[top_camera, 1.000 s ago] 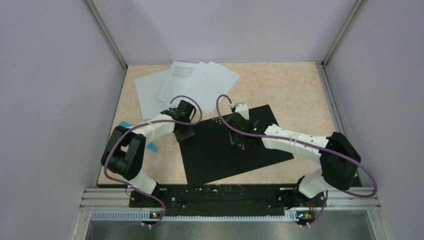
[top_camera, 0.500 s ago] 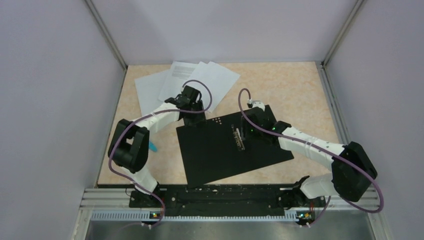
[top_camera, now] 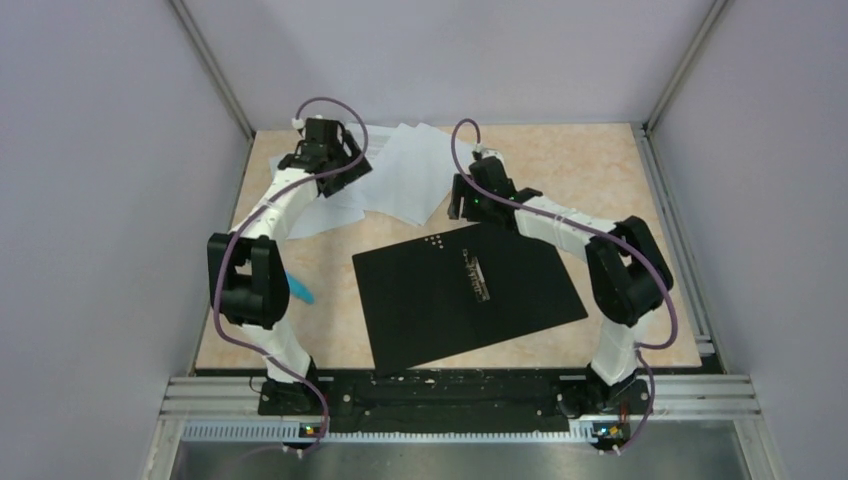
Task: Put the files into the folder
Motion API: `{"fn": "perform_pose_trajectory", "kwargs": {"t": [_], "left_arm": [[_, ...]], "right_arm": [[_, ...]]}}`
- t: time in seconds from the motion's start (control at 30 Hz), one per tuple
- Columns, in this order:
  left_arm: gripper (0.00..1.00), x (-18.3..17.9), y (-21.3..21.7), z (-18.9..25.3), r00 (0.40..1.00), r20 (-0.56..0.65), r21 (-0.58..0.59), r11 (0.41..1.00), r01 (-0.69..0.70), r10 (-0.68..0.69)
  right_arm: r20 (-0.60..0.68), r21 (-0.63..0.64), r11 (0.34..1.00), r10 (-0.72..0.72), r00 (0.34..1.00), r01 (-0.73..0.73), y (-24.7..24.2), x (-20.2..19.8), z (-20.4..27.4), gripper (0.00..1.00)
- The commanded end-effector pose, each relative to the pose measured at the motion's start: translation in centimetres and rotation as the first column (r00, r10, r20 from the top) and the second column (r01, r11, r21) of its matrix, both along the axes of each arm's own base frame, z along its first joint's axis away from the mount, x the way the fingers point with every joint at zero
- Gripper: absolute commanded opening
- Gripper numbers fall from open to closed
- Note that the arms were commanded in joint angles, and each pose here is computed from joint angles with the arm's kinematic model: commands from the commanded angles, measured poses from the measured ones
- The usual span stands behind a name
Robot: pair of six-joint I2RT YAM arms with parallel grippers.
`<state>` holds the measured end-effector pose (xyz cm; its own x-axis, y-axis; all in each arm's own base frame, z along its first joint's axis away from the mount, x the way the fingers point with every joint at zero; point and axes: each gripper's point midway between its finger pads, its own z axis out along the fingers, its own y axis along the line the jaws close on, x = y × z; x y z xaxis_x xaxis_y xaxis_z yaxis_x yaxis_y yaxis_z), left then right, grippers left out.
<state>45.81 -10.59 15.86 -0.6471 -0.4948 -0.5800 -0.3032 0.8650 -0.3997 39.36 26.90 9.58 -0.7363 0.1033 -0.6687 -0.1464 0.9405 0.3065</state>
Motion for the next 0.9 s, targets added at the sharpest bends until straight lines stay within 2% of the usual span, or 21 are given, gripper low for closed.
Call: {"fn": "perform_pose_trajectory", "kwargs": {"t": [0.0,0.2,0.5,0.67,0.87], "left_arm": [[0.83,5.0,4.0,1.2,0.993,0.116,0.044,0.999,-0.026,0.021],[0.84,8.6,8.0,-0.8,0.992,0.125,0.131,0.991,-0.027,0.011],[0.85,12.8,9.9,-4.6,0.997,0.07,0.224,0.974,0.012,-0.028],[0.85,14.1,13.4,-5.6,0.997,0.064,0.221,0.974,-0.049,0.036],[0.85,15.1,14.9,-7.1,0.995,0.062,0.158,0.984,-0.082,0.073]], "right_arm": [[0.072,0.084,0.995,-0.056,0.996,0.049,0.6,5.8,1.6,0.68],[0.048,0.125,0.989,-0.089,0.995,0.083,1.9,10.4,-0.4,0.71],[0.025,0.129,0.985,-0.114,0.993,0.11,2.3,14.8,-3.2,0.73],[0.03,0.117,0.986,-0.12,0.992,0.115,2.5,15.9,-3.8,0.73],[0.052,0.096,0.987,-0.134,0.99,0.129,2.4,17.3,-3.9,0.74]]}}
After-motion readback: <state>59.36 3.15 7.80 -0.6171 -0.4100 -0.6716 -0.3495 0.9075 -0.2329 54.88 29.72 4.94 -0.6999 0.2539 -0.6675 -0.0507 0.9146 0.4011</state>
